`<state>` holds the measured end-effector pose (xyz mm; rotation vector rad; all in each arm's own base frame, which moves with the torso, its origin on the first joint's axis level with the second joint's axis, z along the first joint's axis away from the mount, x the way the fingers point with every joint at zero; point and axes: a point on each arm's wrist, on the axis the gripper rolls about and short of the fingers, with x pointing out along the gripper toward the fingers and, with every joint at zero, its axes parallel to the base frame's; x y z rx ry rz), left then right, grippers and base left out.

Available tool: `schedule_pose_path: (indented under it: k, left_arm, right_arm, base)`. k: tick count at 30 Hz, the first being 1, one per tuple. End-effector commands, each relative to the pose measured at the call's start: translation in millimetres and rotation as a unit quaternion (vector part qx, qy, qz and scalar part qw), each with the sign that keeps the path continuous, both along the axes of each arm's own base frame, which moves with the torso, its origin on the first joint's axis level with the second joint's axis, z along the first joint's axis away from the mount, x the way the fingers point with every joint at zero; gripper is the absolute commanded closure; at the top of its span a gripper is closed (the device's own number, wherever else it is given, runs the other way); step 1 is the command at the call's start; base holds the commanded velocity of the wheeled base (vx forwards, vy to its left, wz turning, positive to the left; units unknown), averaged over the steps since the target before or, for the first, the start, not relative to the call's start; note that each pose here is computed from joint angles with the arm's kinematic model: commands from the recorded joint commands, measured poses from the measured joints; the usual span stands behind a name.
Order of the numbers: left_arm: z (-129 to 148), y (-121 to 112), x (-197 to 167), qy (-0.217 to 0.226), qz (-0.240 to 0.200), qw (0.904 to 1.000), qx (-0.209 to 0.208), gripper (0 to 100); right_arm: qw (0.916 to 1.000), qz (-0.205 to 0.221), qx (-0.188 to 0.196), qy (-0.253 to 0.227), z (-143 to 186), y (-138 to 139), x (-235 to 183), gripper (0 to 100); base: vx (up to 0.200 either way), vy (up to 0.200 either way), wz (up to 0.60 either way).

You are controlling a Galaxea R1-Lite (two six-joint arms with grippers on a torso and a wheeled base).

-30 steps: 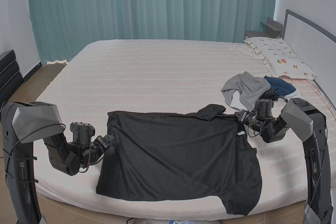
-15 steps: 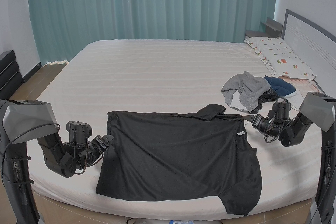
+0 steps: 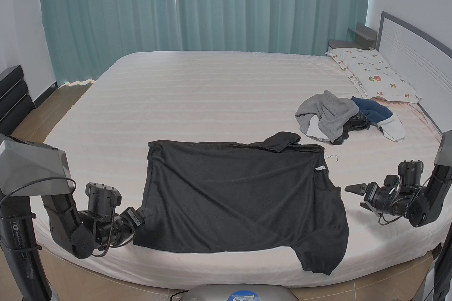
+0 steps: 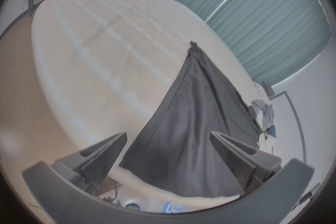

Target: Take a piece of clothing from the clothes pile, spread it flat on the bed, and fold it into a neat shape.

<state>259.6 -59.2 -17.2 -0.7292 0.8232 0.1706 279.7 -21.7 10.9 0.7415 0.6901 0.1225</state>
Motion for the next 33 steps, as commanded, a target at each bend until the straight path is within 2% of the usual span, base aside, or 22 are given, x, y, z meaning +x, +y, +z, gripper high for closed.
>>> schedule_pose_path:
  k: [1, 7, 13, 25, 26, 30, 33]
  left_arm:
    - [-6, -10, -19, 0.017, -0.029, 0.9994, 0.007, 0]
    - [-20, -18, -16, -0.003, -0.039, 0.999, 0.02, 0]
    - [-31, -17, -16, -0.004, -0.037, 0.9974, 0.062, 0]
    - [-28, -18, 6, -0.036, -0.021, 0.9976, 0.056, 0]
    - [-29, -18, 4, -0.033, -0.021, 0.9976, 0.056, 100]
    - [-32, -13, -9, -0.01, -0.025, 0.9971, 0.071, 100]
    - [-29, -4, -13, -0.005, -0.019, 0.9957, 0.09, 100]
  right_arm:
    - [0.9998, 0.011, 0.013, 0.012, -1, 1, -16, 0]
    - [0.9995, 0.016, 0.017, 0.022, -7, 2, -17, 0]
    - [0.9992, 0.02, 0.015, 0.033, -11, 3, -22, 0]
    - [0.9988, 0.026, 0.014, 0.04, -15, 6, -23, 0]
    - [0.9987, 0.028, 0.013, 0.04, -15, 7, -23, 0]
    - [0.998, 0.035, 0.008, 0.052, -22, 12, -23, 0]
    - [0.9982, 0.043, 0.001, 0.042, -25, 13, -21, 0]
  base:
    - [0.0, 0.0, 0.0]
    - [0.0, 0.0, 0.0]
    - [0.0, 0.0, 0.0]
    - [0.0, 0.0, 0.0]
    - [0.0, 0.0, 0.0]
    - [0.0, 0.0, 0.0]
    - [0.0, 0.0, 0.0]
